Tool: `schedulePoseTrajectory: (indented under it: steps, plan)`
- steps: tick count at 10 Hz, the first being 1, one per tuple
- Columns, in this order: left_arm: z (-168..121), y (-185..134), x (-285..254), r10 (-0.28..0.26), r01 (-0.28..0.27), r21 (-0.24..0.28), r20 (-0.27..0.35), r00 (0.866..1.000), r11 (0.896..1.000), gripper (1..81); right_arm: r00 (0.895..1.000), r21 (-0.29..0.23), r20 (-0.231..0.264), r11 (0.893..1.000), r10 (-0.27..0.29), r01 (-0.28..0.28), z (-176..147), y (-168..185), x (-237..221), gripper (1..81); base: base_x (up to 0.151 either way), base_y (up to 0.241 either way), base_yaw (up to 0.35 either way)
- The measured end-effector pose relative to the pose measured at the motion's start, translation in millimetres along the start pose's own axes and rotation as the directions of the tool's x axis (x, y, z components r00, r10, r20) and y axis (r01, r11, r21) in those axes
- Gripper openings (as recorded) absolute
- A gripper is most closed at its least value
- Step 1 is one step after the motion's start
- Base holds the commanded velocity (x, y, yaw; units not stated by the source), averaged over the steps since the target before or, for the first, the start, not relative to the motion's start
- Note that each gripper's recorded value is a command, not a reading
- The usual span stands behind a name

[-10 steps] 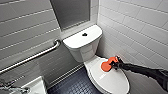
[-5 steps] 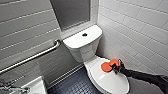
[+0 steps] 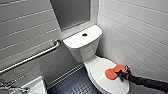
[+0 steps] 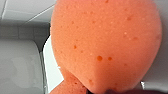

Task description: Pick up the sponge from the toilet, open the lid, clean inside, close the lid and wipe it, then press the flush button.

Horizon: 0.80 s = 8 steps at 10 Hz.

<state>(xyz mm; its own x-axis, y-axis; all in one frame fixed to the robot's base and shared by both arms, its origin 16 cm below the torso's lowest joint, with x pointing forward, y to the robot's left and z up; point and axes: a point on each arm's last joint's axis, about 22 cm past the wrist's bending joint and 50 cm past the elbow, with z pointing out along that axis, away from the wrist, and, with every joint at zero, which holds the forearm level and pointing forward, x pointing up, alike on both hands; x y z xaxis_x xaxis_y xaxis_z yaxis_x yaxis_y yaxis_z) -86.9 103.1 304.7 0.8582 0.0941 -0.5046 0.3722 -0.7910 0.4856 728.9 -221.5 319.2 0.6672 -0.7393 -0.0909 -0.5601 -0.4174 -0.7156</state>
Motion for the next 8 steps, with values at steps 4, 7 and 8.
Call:
schedulePoseTrajectory:
  steps: [4, 7, 8]
  plan:
    - [0, 2, 1, 0.001, -0.001, -0.005, -0.005, 1.000, 1.000, 81.1, 0.999, -0.029, 0.008, 0.998, 0.054, -0.054, -58, 61, -13, 1.0, 0.000, 0.000, 0.000]
    - [0, 5, 3, 0.005, -0.005, -0.012, -0.010, 1.000, 1.000, 81.1, 0.995, -0.049, -0.019, 0.994, 0.101, -0.102, -100, 115, -29, 1.0, 0.000, 0.000, 0.000]
    - [-3, 1, 3, 0.006, -0.006, -0.007, -0.012, 1.000, 1.000, 81.1, 0.992, -0.047, -0.031, 0.992, 0.119, -0.121, -113, 132, -39, 1.0, 0.000, 0.000, 0.000]
